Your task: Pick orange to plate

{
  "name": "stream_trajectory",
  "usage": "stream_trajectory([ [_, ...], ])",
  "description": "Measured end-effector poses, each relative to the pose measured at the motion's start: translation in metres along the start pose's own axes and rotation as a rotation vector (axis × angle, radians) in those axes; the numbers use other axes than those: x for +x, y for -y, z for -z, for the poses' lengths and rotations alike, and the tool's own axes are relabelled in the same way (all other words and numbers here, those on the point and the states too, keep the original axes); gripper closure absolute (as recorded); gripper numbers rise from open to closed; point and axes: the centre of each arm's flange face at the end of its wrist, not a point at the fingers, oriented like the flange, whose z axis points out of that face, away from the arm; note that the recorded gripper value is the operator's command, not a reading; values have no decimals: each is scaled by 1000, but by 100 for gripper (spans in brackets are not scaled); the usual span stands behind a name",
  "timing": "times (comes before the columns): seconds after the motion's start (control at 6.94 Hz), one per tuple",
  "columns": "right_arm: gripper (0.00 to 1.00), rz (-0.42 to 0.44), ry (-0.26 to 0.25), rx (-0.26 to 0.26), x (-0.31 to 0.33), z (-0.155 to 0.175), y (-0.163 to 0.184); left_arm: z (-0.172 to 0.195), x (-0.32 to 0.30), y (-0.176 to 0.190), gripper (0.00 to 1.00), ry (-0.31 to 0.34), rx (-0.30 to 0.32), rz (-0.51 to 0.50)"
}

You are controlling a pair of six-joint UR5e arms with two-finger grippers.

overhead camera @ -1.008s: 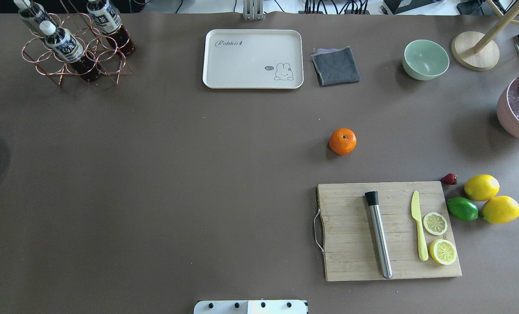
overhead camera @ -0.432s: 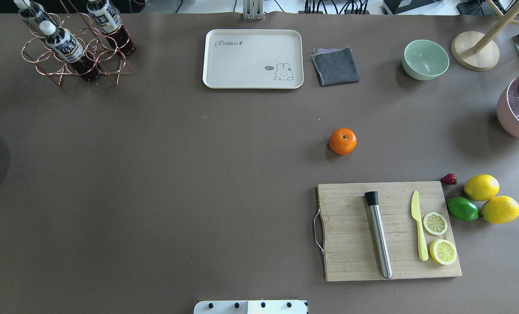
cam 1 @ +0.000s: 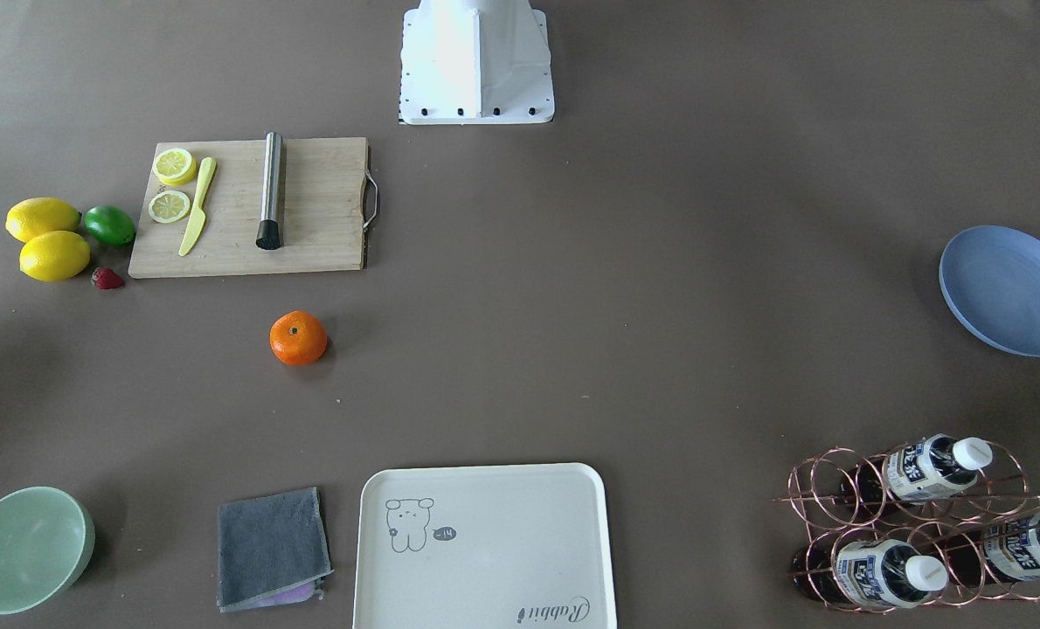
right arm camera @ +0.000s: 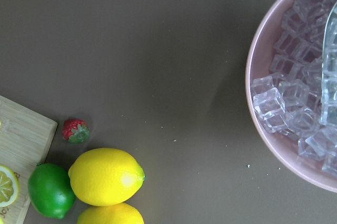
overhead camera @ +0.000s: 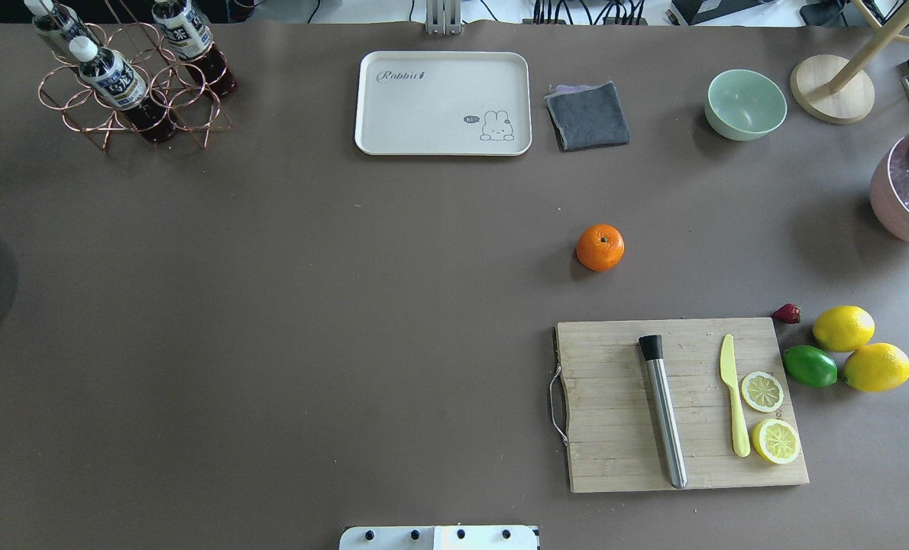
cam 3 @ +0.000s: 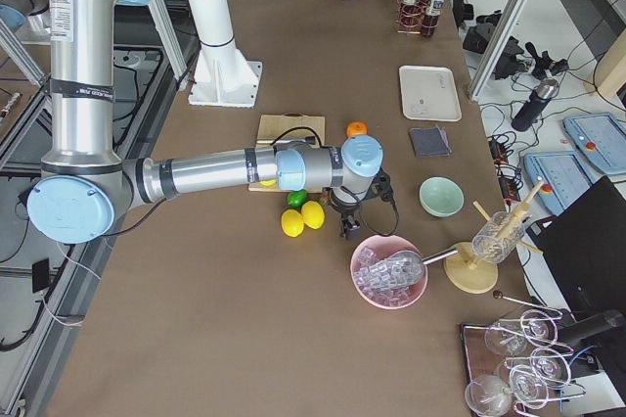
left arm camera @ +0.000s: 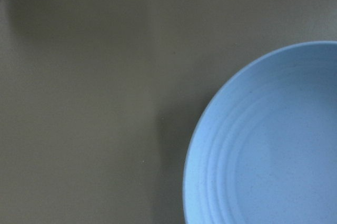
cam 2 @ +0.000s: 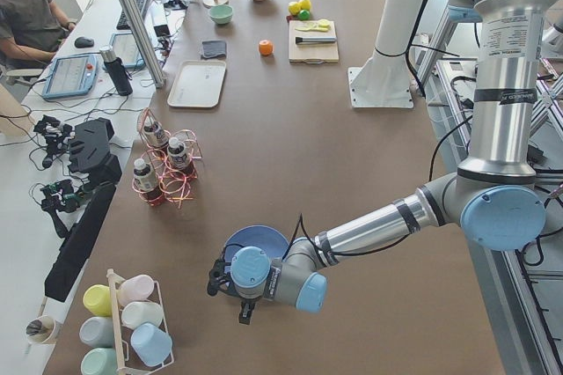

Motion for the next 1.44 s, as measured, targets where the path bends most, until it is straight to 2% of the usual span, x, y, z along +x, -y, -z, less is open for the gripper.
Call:
stream_trajectory([
  [0.29, 0, 2, 0, -1, -1, -1, 1, -17, 6, 7, 26, -4, -33, -12],
  [0.43, 0, 4, -1, 0, -2, 0, 2, -21, 8, 9, 66, -4, -42, -15],
  [0.58, 0, 5, -1, 0, -3, 0, 3, -23, 8, 10, 100, -4, -47, -13],
  [1.01, 0, 6, -1, 4, -5, 2, 6, -21, 14, 15, 100, -6, -40, 58],
  [1.44, 0, -63, -6, 44, -31, 19, 49, 14, 57, 48, 100, -35, 33, 142],
])
